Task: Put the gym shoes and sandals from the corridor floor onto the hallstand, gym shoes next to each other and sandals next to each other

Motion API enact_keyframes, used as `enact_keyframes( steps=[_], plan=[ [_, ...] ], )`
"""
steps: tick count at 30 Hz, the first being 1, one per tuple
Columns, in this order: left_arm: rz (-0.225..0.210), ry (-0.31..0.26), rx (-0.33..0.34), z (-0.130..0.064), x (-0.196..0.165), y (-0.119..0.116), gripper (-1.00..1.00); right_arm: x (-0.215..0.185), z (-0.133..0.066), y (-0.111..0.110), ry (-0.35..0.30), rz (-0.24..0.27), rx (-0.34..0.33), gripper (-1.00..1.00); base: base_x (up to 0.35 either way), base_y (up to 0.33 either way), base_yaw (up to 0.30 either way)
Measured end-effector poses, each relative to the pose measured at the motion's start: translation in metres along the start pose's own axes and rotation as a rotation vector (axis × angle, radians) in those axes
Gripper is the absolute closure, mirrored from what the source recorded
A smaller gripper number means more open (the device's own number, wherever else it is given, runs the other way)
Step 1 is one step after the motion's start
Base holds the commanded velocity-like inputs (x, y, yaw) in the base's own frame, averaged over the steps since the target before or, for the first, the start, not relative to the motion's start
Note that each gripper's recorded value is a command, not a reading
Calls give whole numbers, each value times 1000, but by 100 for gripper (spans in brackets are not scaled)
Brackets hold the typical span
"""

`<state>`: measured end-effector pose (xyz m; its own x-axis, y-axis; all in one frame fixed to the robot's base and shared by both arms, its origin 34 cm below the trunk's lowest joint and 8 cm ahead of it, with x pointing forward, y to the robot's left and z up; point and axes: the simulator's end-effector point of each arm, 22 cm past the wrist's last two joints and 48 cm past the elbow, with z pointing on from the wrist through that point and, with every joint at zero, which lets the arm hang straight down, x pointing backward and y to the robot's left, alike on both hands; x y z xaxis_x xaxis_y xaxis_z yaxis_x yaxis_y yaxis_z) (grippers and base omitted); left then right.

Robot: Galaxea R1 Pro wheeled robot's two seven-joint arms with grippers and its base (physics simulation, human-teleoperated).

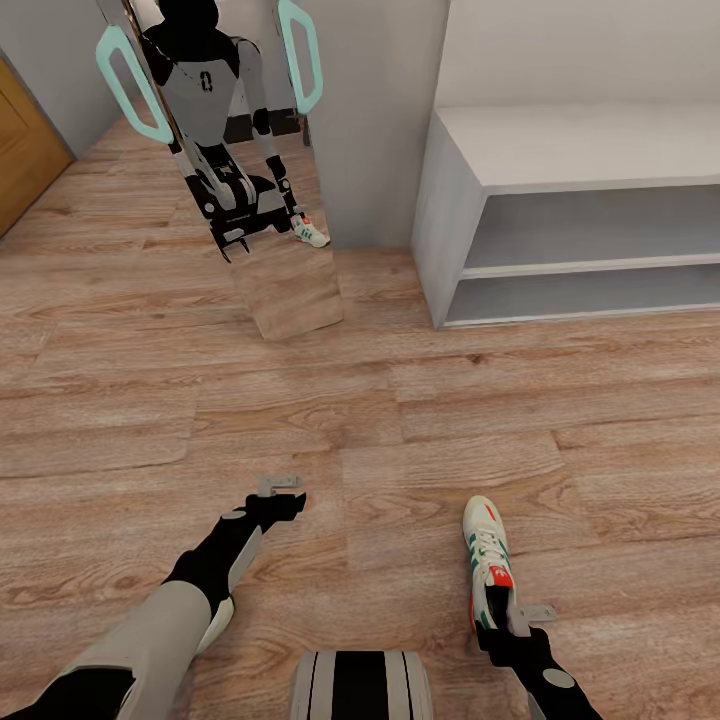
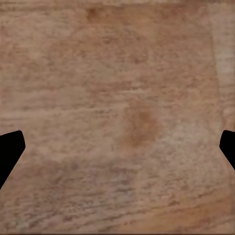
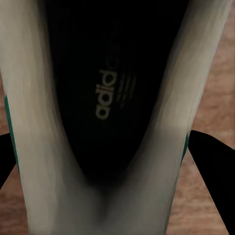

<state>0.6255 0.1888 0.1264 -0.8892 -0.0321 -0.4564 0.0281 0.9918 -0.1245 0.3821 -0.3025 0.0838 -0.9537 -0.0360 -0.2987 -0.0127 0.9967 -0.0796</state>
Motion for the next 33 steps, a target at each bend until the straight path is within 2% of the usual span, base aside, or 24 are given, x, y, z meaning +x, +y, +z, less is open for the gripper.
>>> enact_keyframes(
  steps=[5,12,33],
  plan=[
    [8,-8,-6,-6,-4,4,-100,5,-3,-2,5,-3,0,100,0,0,0],
    [14,-37,-6,-16,-21,4,-100,-13,-8,-2,-50,-4,-1,100,0,0,0],
    [30,-128,-11,-49,-66,3,-100,-56,-28,-10,-147,5,12,100,0,0,0]
  ],
)
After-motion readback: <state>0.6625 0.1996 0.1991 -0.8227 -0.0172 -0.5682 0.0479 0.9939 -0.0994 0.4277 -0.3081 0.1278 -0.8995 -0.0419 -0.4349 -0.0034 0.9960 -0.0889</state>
